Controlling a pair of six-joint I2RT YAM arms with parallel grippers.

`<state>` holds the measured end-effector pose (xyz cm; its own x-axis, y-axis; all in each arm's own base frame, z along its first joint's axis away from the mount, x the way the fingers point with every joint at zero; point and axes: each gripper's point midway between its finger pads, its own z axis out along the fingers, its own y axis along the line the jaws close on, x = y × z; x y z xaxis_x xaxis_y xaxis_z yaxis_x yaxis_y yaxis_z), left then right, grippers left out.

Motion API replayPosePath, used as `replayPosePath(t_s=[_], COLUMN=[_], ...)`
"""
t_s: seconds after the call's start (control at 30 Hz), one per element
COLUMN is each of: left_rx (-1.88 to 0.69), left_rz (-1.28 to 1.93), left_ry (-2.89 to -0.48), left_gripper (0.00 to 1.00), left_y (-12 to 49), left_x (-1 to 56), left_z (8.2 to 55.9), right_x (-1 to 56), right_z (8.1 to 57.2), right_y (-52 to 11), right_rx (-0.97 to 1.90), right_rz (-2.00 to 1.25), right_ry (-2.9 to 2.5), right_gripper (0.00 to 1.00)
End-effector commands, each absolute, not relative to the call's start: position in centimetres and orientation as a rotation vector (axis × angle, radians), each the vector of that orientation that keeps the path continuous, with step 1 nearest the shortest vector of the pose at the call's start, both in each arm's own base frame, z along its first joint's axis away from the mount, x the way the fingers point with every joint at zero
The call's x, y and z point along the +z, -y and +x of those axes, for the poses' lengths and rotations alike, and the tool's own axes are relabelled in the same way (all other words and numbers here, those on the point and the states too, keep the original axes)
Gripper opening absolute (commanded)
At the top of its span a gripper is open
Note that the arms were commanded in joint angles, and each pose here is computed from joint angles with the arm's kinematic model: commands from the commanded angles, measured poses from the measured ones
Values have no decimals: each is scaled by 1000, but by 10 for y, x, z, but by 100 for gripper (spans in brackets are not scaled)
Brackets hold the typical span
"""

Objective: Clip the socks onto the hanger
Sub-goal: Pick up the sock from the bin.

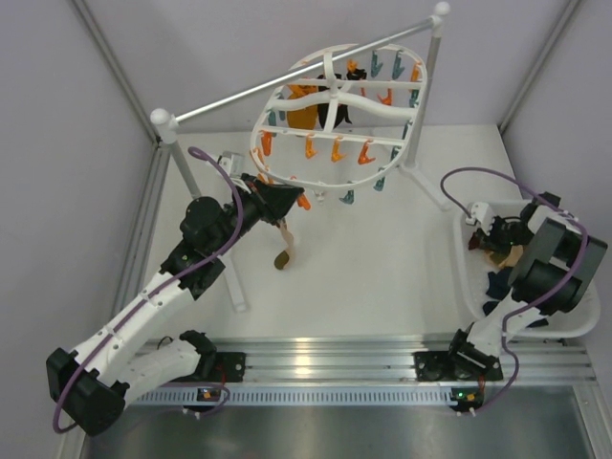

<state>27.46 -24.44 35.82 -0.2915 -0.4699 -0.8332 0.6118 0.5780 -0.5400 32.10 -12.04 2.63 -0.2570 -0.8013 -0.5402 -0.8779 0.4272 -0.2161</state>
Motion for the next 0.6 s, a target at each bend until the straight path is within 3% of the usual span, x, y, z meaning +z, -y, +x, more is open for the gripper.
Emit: replayPosePath(t_s=[0.0,0.57], left_rx=[-1050,-1067], left_rz=[123,134], left_ry=[-1502,-1498], left_gripper=[0,0], left_y=[238,240], left_x=[375,376], left_z=[272,269], right_x=[48,211], right_z=[324,288], right_y=[117,89], right_rx=[130,234], right_rz=[-1409,-1087], right_ry=[-2035,-1853], right_gripper=[1,0])
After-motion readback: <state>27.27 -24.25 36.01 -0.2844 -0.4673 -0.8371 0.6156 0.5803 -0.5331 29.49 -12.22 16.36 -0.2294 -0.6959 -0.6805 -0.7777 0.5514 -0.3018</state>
